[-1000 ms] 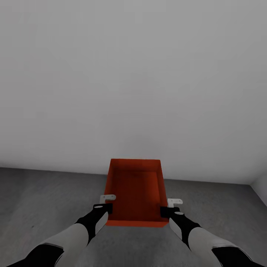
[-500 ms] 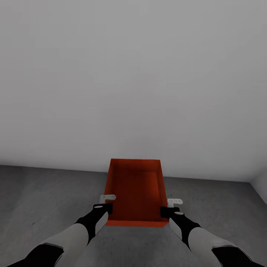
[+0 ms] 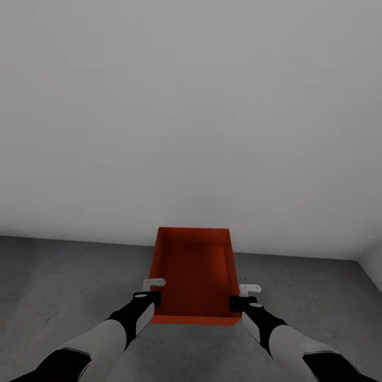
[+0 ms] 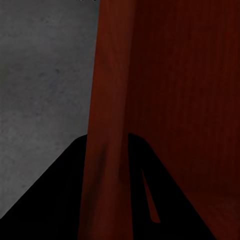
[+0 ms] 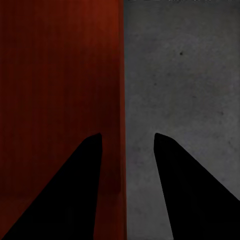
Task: Move the two storage containers from the living room to the garage. In the garage, place one container on the floor and stack the other container on top of it (either order is fine).
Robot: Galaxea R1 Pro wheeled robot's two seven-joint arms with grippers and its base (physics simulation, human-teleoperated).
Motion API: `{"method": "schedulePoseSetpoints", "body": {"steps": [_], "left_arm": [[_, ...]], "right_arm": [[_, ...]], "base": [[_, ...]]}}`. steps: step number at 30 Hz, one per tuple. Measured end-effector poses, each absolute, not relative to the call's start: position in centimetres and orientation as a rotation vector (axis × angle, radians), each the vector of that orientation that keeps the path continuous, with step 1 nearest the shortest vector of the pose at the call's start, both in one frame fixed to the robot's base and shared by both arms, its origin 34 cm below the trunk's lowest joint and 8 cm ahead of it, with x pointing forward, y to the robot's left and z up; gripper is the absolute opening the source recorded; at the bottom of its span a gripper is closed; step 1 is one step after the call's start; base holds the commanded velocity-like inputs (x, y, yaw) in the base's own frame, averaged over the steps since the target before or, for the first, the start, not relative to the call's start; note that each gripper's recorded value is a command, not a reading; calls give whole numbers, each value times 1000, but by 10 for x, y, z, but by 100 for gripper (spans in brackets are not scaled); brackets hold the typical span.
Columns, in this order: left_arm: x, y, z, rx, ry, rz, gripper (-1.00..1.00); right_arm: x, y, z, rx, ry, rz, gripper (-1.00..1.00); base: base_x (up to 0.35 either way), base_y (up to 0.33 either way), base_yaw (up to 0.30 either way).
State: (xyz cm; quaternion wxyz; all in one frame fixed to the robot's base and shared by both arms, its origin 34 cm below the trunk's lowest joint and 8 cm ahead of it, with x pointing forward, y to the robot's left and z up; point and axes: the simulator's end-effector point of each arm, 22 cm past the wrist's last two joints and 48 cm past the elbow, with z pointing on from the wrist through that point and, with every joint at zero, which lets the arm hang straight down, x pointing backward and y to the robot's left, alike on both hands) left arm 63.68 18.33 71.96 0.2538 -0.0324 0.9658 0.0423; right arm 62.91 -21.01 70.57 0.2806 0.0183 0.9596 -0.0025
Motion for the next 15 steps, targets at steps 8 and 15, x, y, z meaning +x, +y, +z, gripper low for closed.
{"method": "schedulePoseSetpoints", "body": {"steps": [8,15], "left_arm": [[637,183,720,-90,2620,115,-100],[637,183,720,-90,2620,114,-100]], "right_arm": [[630,-210,706,49,2569,-7,-100],[630,-210,706,49,2568,-7,-100]], "base": [[0,0,0],[0,0,0]]}}
